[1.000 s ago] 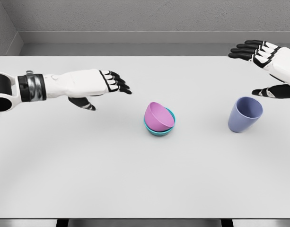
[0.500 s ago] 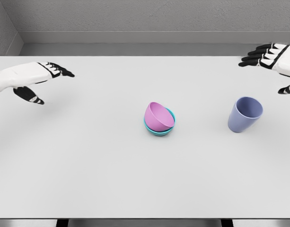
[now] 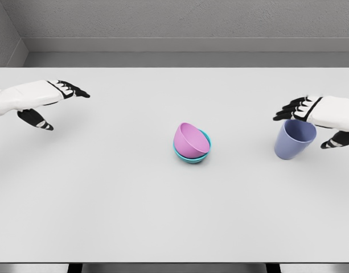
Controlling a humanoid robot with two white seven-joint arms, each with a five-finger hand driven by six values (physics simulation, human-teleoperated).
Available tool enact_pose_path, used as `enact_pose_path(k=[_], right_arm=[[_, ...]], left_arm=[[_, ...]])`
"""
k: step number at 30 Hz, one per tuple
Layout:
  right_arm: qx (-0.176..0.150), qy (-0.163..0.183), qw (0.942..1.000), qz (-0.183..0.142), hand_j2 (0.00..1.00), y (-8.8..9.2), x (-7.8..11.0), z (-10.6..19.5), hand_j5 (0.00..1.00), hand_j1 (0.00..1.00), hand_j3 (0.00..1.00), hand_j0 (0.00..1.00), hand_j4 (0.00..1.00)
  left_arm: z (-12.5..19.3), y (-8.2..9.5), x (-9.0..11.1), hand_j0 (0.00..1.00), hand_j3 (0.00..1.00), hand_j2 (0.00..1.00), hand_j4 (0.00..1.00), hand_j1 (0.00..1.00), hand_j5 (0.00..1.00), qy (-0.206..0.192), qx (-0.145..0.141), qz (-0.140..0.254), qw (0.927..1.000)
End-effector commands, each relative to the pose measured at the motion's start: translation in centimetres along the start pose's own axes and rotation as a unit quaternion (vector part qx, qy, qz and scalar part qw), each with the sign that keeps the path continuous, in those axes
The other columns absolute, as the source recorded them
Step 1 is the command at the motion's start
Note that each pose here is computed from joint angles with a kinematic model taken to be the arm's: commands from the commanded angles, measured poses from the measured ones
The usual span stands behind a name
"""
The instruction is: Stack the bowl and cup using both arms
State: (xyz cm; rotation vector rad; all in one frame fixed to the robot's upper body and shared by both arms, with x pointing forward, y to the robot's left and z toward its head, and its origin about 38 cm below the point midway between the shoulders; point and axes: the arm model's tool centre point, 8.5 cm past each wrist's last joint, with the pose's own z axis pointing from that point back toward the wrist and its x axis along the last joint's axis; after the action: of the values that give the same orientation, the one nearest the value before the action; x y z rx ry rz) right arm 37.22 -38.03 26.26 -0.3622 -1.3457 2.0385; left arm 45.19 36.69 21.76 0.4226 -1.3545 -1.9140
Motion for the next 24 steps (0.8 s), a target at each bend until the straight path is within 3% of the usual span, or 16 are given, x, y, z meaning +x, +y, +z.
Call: enact_pose_path(k=[1,4,8,12,24], right_arm=[[0.007,0.013,0.9996,-0.026,1.0,1.3,-1.2,0.1,1.0,1.0,1.0,1.0,1.0],[0.002,0.029,0.9983,-0.05,1.0,2.2,-2.7,0.0,1.0,1.0,1.0,1.0,1.0],[0.0,0.029,0.998,-0.055,1.0,2.3,-2.9,-0.3,1.0,1.0,1.0,1.0,1.0],[-0.008,0.019,0.9985,-0.051,1.0,1.2,-3.2,-2.1,1.0,1.0,1.0,1.0,1.0],[0.009,0.022,0.9979,-0.061,1.0,2.2,-3.7,-2.6,1.0,1.0,1.0,1.0,1.0]], left_arm=[[-0.2,0.0,0.1,1.0,1.0,1.0,1.0,1.0,1.0,-0.002,0.002,0.002,1.0],[-0.2,0.0,0.2,1.0,1.0,1.0,1.0,1.0,1.0,-0.003,0.002,0.002,1.0],[-0.3,0.0,0.3,1.0,1.0,1.0,1.0,1.0,1.0,-0.005,0.001,0.001,1.0],[-0.2,0.0,0.2,1.0,1.0,1.0,1.0,1.0,1.0,-0.004,0.001,0.001,1.0],[-0.2,0.0,0.2,1.0,1.0,1.0,1.0,1.0,1.0,-0.003,0.001,0.0,1.0]])
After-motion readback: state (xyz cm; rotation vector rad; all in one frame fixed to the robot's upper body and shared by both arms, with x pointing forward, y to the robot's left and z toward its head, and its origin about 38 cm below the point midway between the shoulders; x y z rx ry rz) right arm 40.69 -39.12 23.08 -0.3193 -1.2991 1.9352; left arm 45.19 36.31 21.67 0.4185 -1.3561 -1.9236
